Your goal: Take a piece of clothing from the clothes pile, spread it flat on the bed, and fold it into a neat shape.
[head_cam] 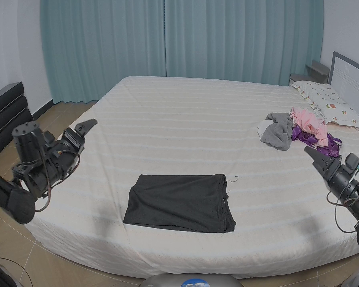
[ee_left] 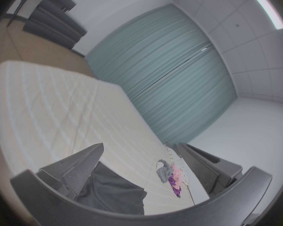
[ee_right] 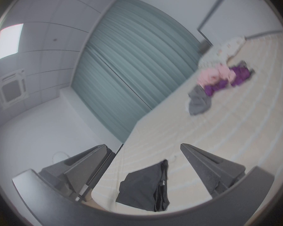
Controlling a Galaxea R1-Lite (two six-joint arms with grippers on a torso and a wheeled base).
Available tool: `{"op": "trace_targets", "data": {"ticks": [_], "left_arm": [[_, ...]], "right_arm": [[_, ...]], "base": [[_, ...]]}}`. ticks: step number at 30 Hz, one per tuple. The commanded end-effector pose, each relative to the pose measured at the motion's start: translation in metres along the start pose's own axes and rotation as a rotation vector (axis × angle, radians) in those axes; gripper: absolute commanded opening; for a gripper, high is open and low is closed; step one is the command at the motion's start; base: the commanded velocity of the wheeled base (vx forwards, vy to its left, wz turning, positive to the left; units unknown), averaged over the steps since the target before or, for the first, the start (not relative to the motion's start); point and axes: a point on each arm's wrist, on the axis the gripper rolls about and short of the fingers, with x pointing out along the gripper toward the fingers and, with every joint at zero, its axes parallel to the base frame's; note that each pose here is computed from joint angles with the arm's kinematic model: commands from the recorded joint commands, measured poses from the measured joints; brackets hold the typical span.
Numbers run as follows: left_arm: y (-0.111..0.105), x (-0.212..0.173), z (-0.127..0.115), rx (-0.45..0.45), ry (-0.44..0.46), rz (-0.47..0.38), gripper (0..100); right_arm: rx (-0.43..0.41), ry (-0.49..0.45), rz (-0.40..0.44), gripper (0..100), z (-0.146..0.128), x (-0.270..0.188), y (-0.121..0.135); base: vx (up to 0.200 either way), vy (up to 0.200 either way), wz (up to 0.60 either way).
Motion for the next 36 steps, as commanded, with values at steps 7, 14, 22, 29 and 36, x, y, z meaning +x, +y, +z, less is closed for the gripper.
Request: {"op": "trace_targets", "data": {"ticks": [7,14,22,29,36], "left_arm": [[-0.054,-0.128,0.033,0.379,-0.251,-0.236,100],[-0.054,-0.19,0.029,0.452,-0.31,-0.236,100],[-0.035,-0.273,0.019,0.559,-0.339,-0.19,100],[-0.019,-0.325,0.005,0.748,-0.477,-0.073,100],[-0.017,-0.346,-0.006,0.837,-0.608,-0.024,100]], "right_arm": [[-0.456,-0.267,0.243,100,0.026,-0.091,0.065],[-0.599,-0.244,0.261,100,0.009,-0.148,0.068],[-0.641,-0.138,0.212,100,-0.009,-0.208,0.062],[-0.852,-0.109,0.109,100,-0.024,-0.238,0.056],[-0.913,-0.194,0.011,100,-0.025,-0.244,0.062]], "base": [[0.0,0.0,0.0],[0.0,0.0,0.0],[0.0,0.0,0.0],[0.0,0.0,0.0],[0.0,0.0,0.0]]}}
